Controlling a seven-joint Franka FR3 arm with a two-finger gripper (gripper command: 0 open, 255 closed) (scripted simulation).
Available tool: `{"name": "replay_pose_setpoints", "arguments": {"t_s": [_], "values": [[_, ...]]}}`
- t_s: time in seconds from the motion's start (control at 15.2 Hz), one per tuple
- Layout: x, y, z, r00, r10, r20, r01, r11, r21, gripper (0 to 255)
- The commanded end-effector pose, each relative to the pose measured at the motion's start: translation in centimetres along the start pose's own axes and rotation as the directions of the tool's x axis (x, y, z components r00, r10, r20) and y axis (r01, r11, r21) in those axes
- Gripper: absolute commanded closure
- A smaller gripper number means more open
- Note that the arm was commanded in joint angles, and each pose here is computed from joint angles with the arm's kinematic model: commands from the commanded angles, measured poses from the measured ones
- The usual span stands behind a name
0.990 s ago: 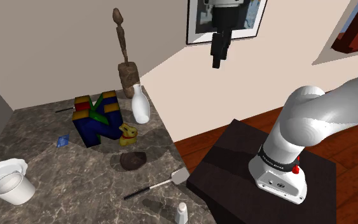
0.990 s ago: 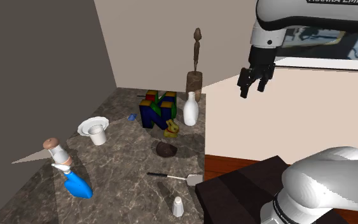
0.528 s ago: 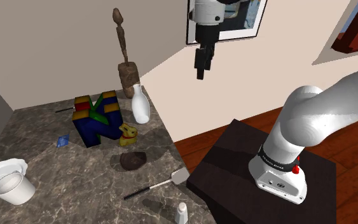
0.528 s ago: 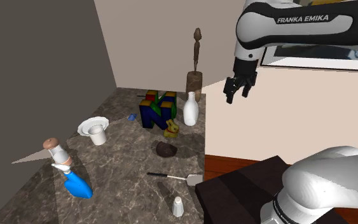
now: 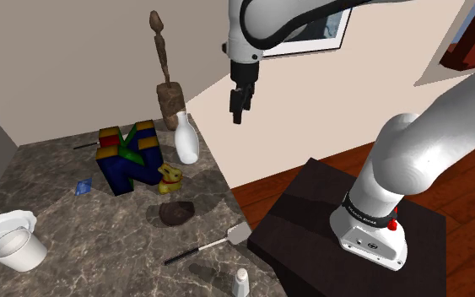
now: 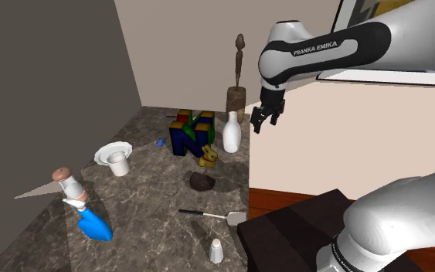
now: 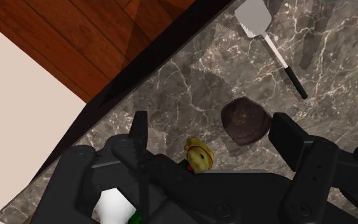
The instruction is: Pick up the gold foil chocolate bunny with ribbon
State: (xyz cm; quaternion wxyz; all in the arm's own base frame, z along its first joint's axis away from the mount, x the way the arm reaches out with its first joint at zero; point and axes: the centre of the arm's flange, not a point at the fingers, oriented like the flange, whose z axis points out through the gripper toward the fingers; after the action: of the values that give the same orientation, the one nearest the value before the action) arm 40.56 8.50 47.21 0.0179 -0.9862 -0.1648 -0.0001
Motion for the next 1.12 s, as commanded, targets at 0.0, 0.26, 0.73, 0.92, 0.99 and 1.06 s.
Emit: {"name": "replay_pose_setpoints", "arguments": {"t_s": [0.0,0.26,0.73,0.92,0.99,1.06], "values": [[1.6,-0.1,1.8,1.0,-0.021,-0.014,0.021,1.0,-0.001,0],[5.3,-0.6,5.2,0.997,-0.061,-0.038,0.061,0.998,-0.002,0],[11.8,-2.0,10.9,0.988,-0.131,-0.079,0.131,0.991,-0.007,0],[14.7,-2.7,13.3,0.982,-0.161,-0.097,0.161,0.987,-0.01,0],[15.6,-2.9,14.0,0.98,-0.171,-0.103,0.171,0.985,-0.011,0],[16.6,-3.2,14.8,0.977,-0.181,-0.109,0.181,0.983,-0.012,0]]}}
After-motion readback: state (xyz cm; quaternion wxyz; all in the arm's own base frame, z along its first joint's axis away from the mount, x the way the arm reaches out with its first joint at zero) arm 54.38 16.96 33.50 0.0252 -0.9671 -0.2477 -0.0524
